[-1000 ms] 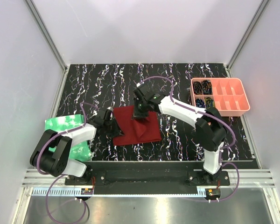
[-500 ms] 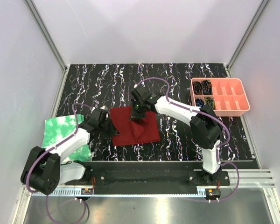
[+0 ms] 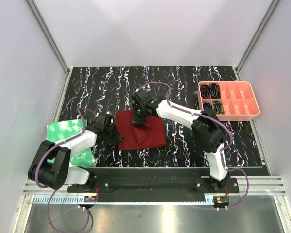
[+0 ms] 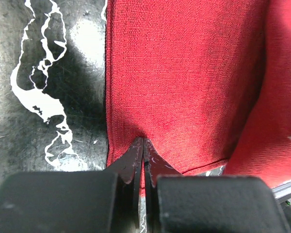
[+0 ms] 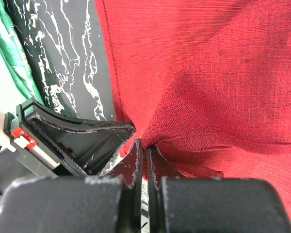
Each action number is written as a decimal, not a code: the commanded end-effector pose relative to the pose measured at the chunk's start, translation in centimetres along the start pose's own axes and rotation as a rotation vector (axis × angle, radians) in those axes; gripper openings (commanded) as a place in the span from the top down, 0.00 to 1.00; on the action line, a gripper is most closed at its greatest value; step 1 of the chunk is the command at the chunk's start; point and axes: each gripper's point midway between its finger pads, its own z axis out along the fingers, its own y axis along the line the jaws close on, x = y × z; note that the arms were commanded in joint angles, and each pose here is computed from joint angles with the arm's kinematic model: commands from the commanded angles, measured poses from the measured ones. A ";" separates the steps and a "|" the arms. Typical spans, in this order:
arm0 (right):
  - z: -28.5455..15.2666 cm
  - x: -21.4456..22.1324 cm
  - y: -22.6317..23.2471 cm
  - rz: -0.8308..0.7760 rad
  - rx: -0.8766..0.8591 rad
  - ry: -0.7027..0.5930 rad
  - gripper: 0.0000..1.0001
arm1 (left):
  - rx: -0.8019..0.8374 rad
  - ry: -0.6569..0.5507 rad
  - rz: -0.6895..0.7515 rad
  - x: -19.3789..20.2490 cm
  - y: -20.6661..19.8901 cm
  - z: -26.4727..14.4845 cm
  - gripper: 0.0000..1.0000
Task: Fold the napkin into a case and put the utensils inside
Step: Fold the rectangle-folded napkin at the center of the board, then rotate the square-folded napkin at the center of the board.
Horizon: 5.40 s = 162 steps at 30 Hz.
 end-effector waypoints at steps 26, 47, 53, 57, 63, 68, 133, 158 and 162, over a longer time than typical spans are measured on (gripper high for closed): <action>6.5 -0.1 2.6 0.056 -0.040 0.058 1.00 | -0.060 0.005 0.014 1.8 2.8 0.4 0.99; 7.5 0.3 3.0 0.029 -0.052 0.075 0.96 | -0.061 0.002 0.019 2.2 3.2 0.0 0.99; 7.7 0.4 3.3 0.000 -0.084 0.114 0.72 | -0.025 -0.035 0.029 1.7 2.3 -1.7 0.87; 5.4 -0.1 3.7 -0.031 -0.110 0.108 0.54 | 0.003 -0.131 0.058 -0.5 0.8 -5.3 0.73; 1.4 -0.7 4.6 -0.052 -0.154 0.084 0.34 | 0.082 -0.254 0.116 -3.8 -2.1 -9.5 0.61; -1.5 -1.7 4.3 -0.046 -0.171 0.052 0.18 | 0.123 -0.228 0.188 -4.9 -4.0 -9.4 0.53; 0.9 -2.8 -3.9 -0.110 -0.124 0.052 0.98 | 0.123 -0.167 0.152 -4.1 -4.0 -8.1 0.45; -3.3 0.4 -3.8 0.029 -0.122 0.049 0.45 | 0.191 -0.011 0.210 -2.9 -8.9 -3.8 0.53; -3.4 3.1 -6.3 0.027 -0.101 0.051 0.58 | 0.145 0.003 0.202 -2.6 -8.5 -1.4 0.57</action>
